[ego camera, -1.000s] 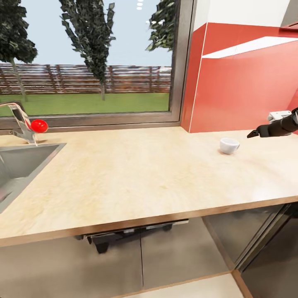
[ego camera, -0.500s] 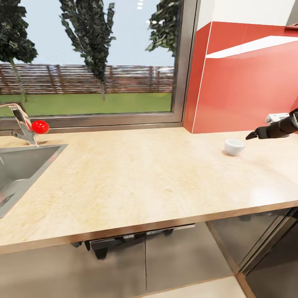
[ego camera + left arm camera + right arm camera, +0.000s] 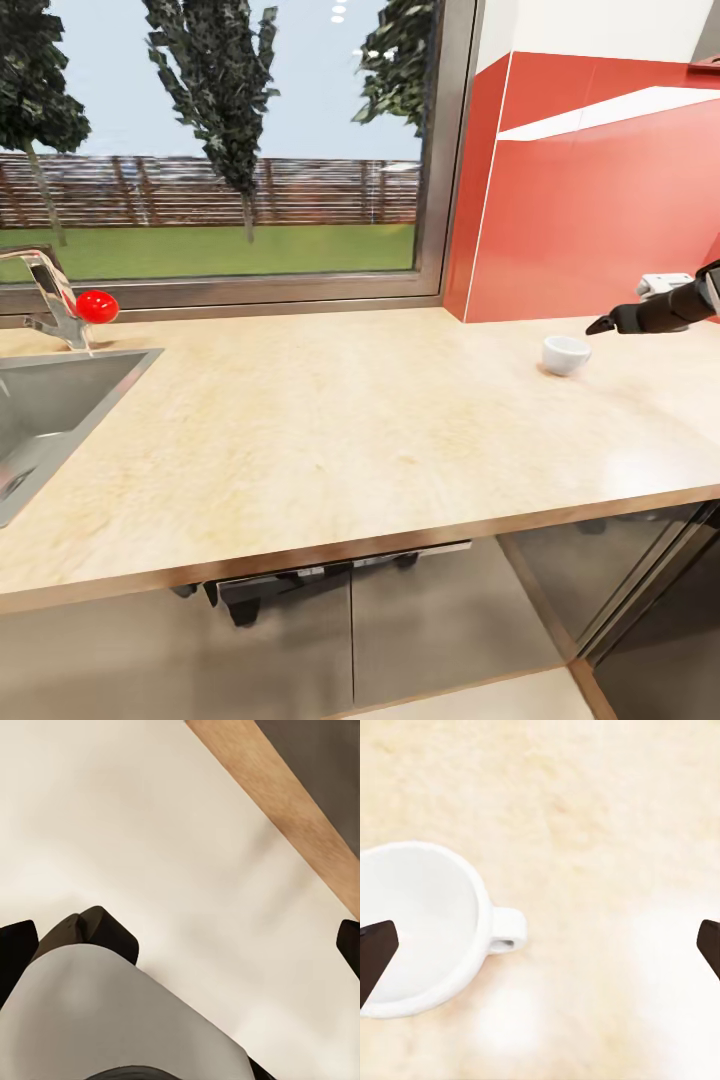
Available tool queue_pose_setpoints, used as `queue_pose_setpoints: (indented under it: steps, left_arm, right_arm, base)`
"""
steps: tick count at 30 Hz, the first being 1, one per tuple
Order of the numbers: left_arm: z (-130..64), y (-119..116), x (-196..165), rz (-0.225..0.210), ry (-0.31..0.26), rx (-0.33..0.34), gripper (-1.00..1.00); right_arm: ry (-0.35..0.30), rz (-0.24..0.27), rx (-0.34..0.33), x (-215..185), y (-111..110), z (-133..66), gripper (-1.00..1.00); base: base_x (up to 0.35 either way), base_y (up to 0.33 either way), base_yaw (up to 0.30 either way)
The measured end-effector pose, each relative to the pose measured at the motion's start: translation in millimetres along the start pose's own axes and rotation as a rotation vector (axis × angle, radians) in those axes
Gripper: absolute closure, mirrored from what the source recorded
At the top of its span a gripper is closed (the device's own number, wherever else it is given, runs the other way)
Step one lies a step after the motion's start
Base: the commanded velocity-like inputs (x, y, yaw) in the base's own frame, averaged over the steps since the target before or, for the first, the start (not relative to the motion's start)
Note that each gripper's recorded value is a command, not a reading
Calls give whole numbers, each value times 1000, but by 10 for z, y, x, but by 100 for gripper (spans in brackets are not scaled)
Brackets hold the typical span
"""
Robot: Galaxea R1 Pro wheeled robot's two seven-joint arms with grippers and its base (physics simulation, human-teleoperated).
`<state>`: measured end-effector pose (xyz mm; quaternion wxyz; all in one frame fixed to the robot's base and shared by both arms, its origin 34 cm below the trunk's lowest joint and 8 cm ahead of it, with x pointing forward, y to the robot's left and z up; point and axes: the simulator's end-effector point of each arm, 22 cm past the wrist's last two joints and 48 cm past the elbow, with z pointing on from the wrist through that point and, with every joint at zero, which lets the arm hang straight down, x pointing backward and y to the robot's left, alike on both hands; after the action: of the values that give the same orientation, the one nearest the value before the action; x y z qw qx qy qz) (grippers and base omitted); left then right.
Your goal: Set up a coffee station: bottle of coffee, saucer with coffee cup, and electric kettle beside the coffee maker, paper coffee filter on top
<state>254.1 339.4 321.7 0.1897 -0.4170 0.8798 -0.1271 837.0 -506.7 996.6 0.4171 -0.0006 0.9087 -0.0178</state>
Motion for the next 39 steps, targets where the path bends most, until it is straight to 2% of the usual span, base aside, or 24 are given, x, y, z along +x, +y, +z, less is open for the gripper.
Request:
queue_pose_setpoints:
  steps: [7,19,27,31,39]
  left_arm:
    - [1,-5,7,0,1,1,-100]
    - [205,122,89,0,1,1,-100]
    - [206,123,86,0,0,1,-100]
    - [205,123,89,0,0,1,-100]
    - [205,125,90,0,1,0,-100]
  right_arm:
    - [-1,1,-3,-2,7,2,-100]
    - [-2,2,-4,218,15,129,-100]
    - [-3,4,-5,218,13,128,-100]
    - [-37,56,-37,164,-2,86,-100]
    - [-42,82,-52,173,-8,93,-100]
  base:
    - [0,0,0]
    - [0,0,0]
    - [1,0,0]
    - [97,0,0]
    - [24,0,0]
